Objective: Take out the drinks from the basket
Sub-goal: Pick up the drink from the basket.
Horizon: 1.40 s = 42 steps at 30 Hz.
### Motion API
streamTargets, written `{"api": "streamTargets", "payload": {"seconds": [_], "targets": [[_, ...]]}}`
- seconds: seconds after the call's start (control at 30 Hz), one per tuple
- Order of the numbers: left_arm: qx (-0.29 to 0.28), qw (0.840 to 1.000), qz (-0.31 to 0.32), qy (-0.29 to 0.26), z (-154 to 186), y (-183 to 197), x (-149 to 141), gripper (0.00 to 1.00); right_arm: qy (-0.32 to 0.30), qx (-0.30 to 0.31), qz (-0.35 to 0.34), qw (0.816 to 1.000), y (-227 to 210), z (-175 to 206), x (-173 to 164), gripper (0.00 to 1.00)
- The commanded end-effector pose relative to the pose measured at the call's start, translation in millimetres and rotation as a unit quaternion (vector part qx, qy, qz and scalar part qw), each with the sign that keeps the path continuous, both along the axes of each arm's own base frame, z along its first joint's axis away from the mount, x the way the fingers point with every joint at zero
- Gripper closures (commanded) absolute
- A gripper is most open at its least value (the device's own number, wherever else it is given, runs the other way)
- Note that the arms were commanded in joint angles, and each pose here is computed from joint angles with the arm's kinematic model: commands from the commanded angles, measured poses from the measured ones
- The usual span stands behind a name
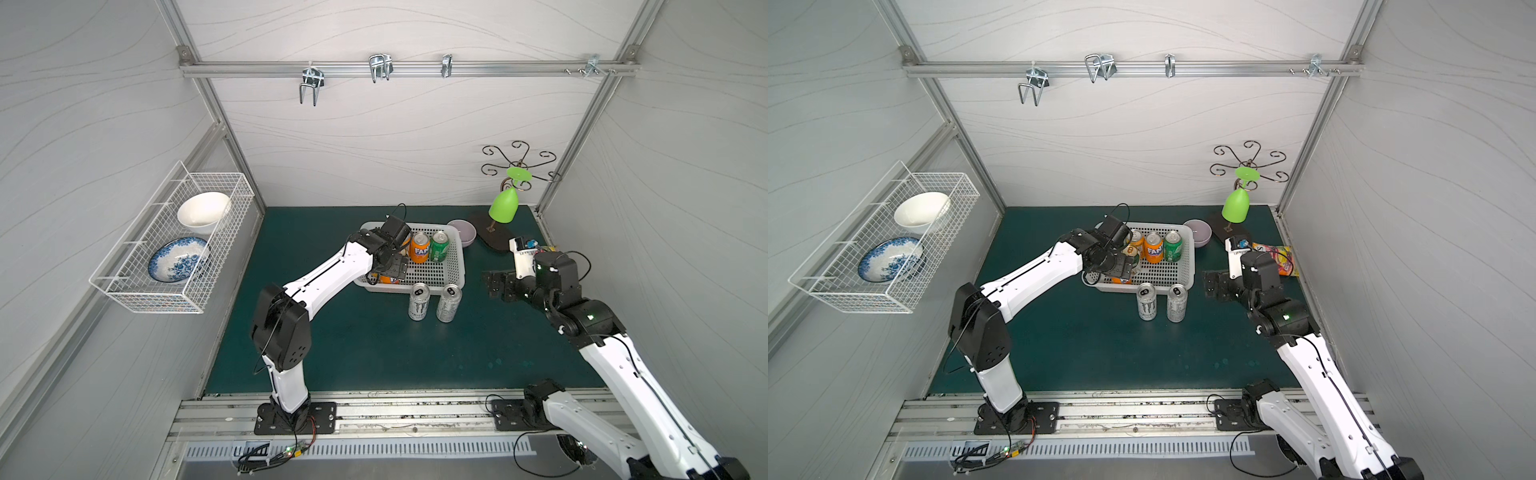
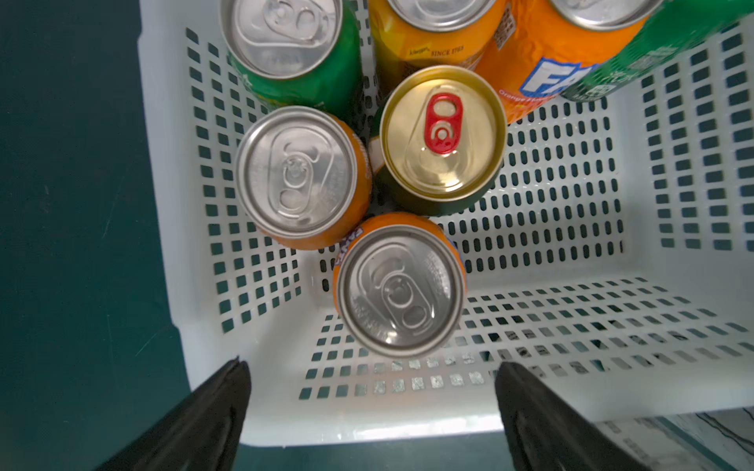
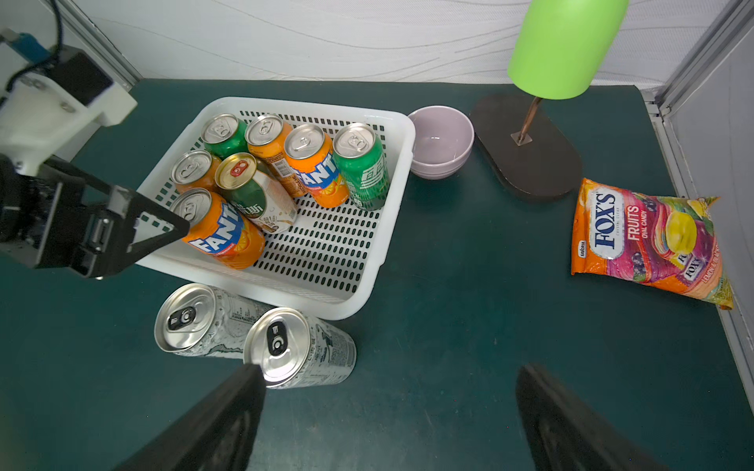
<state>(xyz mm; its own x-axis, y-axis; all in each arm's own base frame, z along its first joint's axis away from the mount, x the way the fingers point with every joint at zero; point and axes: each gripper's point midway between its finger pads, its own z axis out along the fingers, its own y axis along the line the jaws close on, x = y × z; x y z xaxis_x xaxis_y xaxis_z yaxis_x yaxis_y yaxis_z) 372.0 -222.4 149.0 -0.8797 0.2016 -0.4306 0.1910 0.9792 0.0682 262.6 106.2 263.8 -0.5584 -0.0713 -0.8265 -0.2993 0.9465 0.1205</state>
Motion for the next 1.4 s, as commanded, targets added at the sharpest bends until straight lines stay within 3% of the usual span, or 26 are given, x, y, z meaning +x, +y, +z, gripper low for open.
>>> {"api": "streamTargets", "payload": {"seconds": [0.0,0.33,0.73,1.0,1.37], "targets": [[-0.013,1.0,-0.005,-0.007,-2,-15,13,0.02,0.01,0.009,0.003,1.0,0,-3,-5,0.01],[0.007,1.0,-0.001,0.014,-39,-25,28,0.02,0.017,0.015,0.007,1.0,2,-9,-5,0.01],[0.034,0.999,0.007,0.01,-51,-21,38,0.19,0.018,0.017,0.008,1.0,3,-12,-6,0.01],[0.026,1.0,0.001,0.003,-39,-22,36,0.38,0.019,0.014,0.007,1.0,2,-14,-5,0.01],[-0.015,0.999,-0.014,-0.028,10,-20,23,0.41,0.017,0.008,0.005,1.0,2,-13,-1,0.01]]}}
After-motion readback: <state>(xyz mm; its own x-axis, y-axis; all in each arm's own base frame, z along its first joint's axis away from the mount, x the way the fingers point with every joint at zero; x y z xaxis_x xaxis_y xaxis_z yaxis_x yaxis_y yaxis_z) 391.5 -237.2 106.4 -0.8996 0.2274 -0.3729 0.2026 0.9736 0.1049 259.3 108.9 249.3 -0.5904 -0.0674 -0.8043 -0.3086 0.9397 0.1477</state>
